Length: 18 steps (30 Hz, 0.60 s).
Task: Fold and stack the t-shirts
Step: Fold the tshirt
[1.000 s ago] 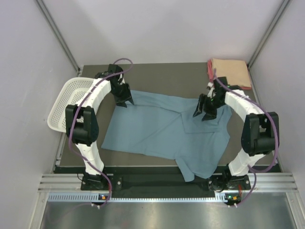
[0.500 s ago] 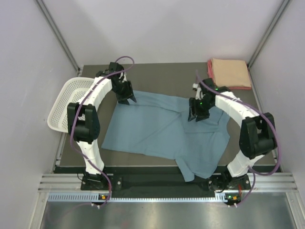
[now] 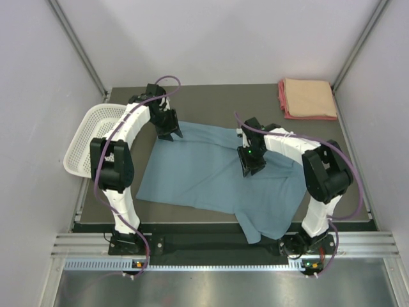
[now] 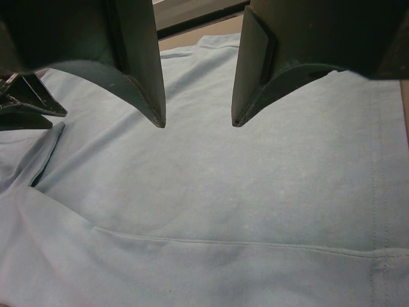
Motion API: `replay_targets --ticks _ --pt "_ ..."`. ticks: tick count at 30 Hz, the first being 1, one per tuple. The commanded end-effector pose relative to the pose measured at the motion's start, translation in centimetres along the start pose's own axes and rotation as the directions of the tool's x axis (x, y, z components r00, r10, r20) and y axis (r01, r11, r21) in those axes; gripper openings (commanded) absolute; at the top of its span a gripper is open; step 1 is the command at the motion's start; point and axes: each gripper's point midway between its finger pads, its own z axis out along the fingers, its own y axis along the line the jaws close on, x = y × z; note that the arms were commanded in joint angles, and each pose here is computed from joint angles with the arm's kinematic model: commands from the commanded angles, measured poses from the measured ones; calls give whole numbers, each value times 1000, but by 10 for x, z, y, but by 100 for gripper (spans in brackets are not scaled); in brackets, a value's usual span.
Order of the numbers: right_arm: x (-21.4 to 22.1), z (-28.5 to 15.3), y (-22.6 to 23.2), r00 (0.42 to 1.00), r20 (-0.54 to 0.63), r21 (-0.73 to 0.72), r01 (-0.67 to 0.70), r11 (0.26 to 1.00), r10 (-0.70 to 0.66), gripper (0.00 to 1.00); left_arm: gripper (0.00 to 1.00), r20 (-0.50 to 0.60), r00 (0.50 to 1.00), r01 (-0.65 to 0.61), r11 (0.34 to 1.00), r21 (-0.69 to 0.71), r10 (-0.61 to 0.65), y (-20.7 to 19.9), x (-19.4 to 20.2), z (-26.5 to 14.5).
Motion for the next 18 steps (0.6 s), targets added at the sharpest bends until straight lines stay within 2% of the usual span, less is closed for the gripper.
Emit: replay_targets --ticks 1,10,14,18 --pt "-12 5 -1 999 46 30 25 999 -26 39 50 20 999 -27 999 26 27 -5 0 -12" --pt "0 17 -11 999 7 74 40 996 -41 34 50 21 999 -28 999 22 28 -3 1 -13" --pt "6 24 -14 999 -19 85 43 995 -41 25 50 18 1000 -25 999 27 25 -3 1 -12" --pt "-4 13 -9 999 11 86 34 996 -35 18 50 21 999 -28 999 21 28 -2 1 -13"
